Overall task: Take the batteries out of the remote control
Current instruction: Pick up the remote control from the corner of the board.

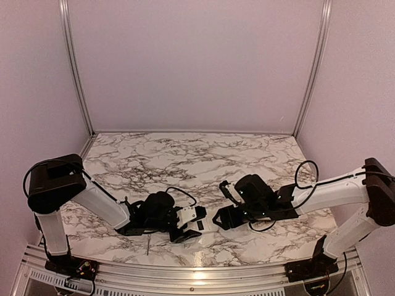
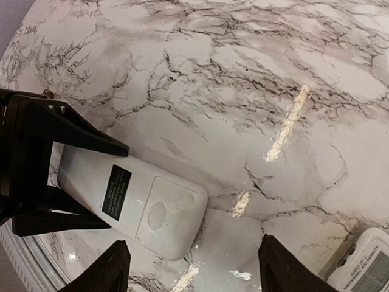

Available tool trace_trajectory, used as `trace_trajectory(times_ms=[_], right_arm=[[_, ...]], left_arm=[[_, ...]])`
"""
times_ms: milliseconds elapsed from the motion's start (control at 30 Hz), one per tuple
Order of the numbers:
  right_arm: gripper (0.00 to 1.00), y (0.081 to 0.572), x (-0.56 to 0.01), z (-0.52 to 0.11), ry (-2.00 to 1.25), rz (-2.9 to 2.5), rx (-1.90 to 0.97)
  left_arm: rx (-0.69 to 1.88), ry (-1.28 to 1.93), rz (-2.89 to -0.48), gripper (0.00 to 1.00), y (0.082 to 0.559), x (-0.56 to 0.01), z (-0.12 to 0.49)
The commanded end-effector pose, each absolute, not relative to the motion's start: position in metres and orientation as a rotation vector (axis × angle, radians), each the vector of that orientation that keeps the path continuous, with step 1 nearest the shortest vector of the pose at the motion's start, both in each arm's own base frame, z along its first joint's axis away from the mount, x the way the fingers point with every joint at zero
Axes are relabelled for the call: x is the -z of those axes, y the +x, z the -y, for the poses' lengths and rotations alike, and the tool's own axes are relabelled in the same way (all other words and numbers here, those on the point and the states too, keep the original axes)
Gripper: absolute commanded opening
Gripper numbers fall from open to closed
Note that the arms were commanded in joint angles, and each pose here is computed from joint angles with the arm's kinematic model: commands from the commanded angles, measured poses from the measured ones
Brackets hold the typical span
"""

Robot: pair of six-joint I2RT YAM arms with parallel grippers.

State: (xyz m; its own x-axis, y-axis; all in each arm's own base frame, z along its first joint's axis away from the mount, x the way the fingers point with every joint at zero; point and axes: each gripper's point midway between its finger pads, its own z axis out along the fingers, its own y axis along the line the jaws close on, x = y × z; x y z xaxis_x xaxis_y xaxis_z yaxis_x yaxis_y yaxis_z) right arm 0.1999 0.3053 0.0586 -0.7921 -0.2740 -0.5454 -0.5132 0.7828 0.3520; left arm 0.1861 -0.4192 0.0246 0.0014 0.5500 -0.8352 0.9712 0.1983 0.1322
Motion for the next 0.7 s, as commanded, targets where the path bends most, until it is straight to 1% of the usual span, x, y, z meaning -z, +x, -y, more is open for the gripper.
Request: trace_trajectory(times_ms=[0, 367, 667], right_arm=[[0.71, 0.201, -0.073, -0.317, -0.591, -2.488, -0.751], [0.71, 0.194, -0.077, -0.343, -0.659, -2.490, -0.900], [0.64, 0.197, -0.073, -0.348, -0.671, -2.497, -0.892]], left_arm=[[0.655, 1.418, -1.603, 0.31, 0.186, -0.048, 0.417], [0.650, 1.393, -1.553, 0.30, 0.183, -0.063, 0.413], [0.657, 1.382, -1.531, 0.30, 0.179, -0.072, 0.410]])
